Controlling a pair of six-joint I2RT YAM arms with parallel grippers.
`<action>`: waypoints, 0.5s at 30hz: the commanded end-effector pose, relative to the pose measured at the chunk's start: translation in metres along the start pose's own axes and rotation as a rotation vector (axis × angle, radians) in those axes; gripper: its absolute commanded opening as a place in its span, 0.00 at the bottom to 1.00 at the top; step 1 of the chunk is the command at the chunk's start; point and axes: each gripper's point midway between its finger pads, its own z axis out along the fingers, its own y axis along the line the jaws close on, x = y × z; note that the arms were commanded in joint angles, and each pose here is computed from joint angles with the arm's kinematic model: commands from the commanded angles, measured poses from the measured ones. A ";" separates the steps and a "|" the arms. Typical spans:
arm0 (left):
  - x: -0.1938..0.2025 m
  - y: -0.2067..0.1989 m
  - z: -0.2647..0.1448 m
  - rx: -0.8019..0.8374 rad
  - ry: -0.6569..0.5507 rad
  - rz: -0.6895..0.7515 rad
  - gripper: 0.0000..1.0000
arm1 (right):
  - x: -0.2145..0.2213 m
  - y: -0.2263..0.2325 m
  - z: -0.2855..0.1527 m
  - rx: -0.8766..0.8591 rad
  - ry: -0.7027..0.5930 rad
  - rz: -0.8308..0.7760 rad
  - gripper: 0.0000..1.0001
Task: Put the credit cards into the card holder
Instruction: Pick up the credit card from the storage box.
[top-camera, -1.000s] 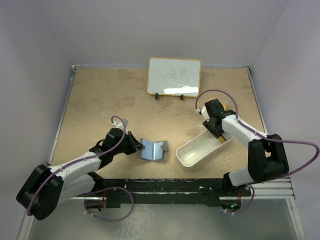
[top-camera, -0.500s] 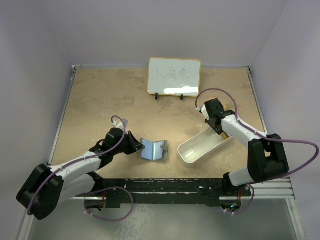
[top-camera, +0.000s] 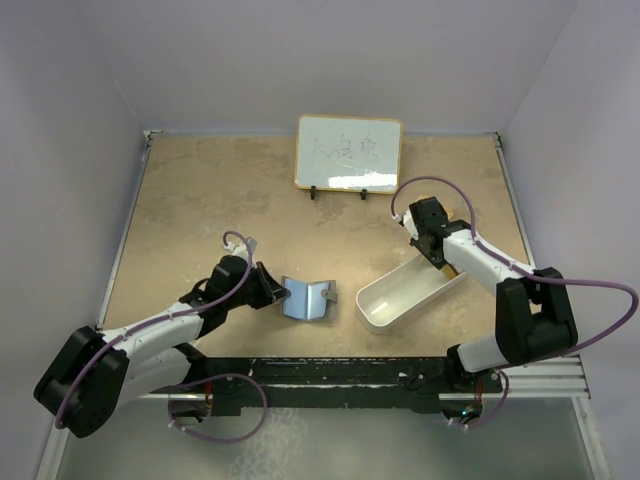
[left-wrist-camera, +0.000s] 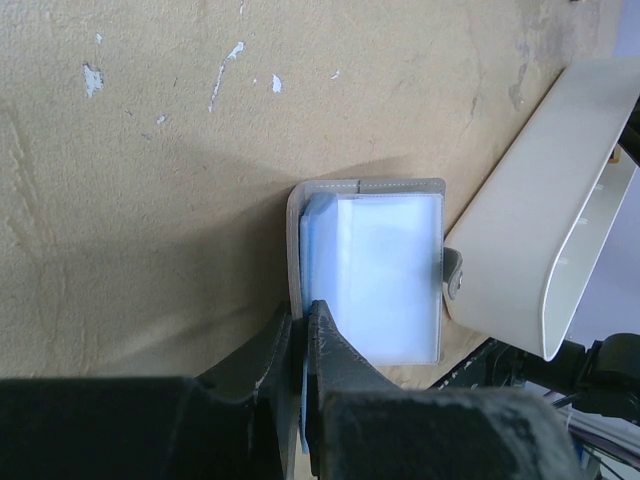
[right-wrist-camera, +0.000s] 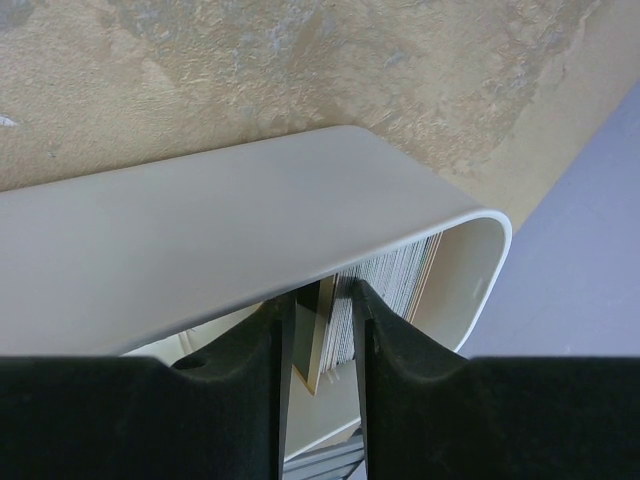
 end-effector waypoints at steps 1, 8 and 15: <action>-0.006 -0.010 0.000 0.045 -0.017 0.021 0.00 | -0.004 -0.012 -0.008 0.032 -0.001 0.031 0.30; -0.005 -0.009 -0.001 0.042 -0.015 0.024 0.00 | -0.003 -0.014 -0.011 0.037 0.003 0.036 0.28; -0.006 -0.010 -0.001 0.043 -0.014 0.026 0.00 | 0.001 -0.013 -0.012 0.034 0.017 0.036 0.23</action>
